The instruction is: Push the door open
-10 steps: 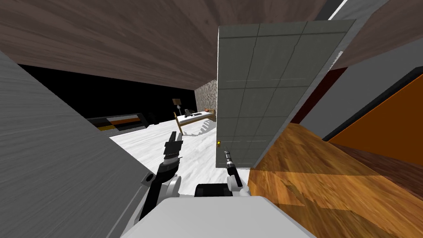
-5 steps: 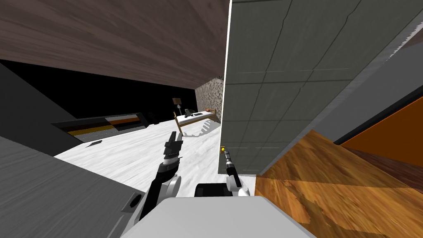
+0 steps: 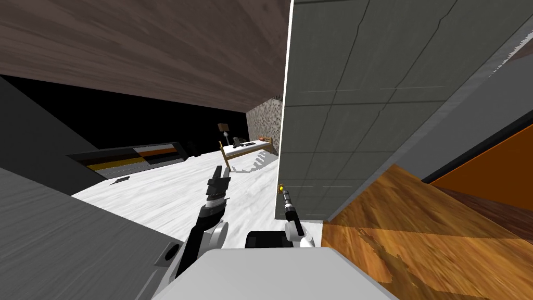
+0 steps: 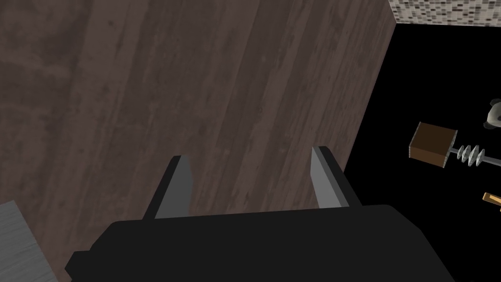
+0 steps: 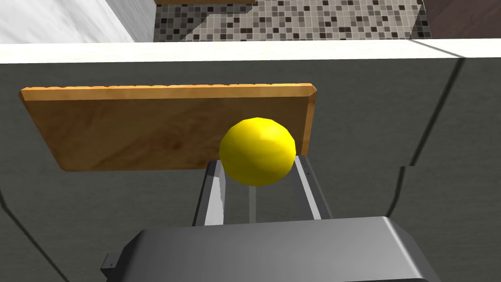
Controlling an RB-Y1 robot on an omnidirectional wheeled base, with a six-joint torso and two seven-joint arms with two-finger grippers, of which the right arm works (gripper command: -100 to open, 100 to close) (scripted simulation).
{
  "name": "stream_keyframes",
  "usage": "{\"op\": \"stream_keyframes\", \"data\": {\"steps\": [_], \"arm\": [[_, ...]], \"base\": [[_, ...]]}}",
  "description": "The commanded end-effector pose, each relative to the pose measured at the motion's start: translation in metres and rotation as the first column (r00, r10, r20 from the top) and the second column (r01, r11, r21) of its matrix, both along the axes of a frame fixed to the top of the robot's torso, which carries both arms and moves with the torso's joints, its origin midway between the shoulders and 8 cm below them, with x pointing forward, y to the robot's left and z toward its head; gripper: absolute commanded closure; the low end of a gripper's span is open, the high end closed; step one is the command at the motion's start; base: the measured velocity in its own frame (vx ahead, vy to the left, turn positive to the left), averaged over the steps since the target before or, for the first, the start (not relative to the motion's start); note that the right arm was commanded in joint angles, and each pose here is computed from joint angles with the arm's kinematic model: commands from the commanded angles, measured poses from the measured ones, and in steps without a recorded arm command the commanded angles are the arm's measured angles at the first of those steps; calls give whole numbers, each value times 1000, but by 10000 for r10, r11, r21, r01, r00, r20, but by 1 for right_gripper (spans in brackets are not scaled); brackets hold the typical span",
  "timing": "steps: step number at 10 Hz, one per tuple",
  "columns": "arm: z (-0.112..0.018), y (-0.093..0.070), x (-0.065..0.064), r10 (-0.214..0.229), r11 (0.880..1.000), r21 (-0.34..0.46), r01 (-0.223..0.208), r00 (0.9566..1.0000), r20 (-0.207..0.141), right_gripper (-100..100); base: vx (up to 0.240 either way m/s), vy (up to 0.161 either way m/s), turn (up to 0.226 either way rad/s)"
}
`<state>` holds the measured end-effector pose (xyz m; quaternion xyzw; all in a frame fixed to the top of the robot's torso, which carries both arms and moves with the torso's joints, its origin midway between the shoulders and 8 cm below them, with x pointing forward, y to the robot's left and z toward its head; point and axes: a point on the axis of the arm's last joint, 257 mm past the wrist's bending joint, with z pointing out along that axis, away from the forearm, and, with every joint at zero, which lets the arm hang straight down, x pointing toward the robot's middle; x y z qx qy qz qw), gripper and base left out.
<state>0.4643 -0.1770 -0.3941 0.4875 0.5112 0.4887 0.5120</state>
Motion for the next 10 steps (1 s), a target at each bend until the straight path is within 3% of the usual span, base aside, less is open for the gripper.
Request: {"op": "stream_keyframes", "data": {"steps": [1,2,3,5,6,10], "arm": [[0,-1,0,-23,10000,-1,23,10000,9,100],[0,-1,0,-23,10000,-1,23,10000,9,100],[-1,-20,1,-282,9995,-138,282,9996,-5,100],[0,-31,2,-471,9987,-178,471,9989,8,100],[-3,-26,4,-204,9993,-330,201,9997,-95,-100],[-2,-13,13,183,9993,-311,-185,9998,-62,-100]], "base": [[-6,1,-3],[0,0,0],[116,36,-68],[168,54,-54],[-3,-74,-152],[-134,-118,-113]]}}
